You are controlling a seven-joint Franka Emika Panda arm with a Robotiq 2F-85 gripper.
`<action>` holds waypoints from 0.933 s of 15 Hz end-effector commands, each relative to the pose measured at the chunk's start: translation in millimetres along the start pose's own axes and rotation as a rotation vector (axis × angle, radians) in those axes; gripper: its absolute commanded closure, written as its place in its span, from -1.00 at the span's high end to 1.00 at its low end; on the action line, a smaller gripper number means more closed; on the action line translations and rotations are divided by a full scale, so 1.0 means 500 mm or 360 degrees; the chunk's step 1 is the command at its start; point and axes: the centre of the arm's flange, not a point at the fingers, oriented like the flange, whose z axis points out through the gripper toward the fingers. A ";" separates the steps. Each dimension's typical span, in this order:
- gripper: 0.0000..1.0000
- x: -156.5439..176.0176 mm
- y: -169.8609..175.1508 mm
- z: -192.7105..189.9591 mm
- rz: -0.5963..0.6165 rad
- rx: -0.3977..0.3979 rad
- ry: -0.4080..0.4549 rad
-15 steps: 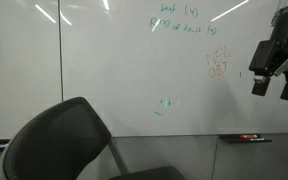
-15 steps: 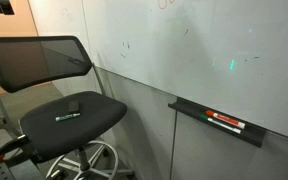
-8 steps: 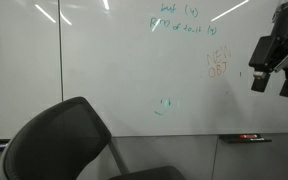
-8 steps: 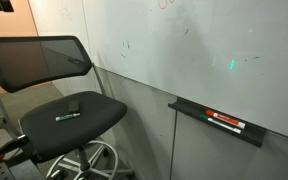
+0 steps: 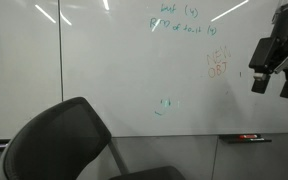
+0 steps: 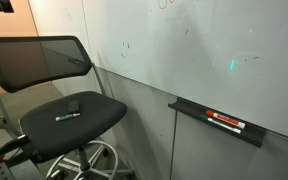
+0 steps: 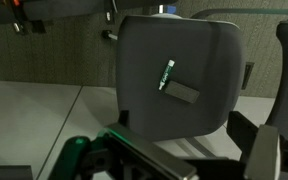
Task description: Use the duster to erase the writings on the board
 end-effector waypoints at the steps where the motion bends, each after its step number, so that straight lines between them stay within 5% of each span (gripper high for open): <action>1: 1.00 0.010 -0.003 0.003 -0.0018 -0.0015 0.0001; 14: 1.00 0.045 -0.129 0.113 -0.0612 -0.0219 0.0158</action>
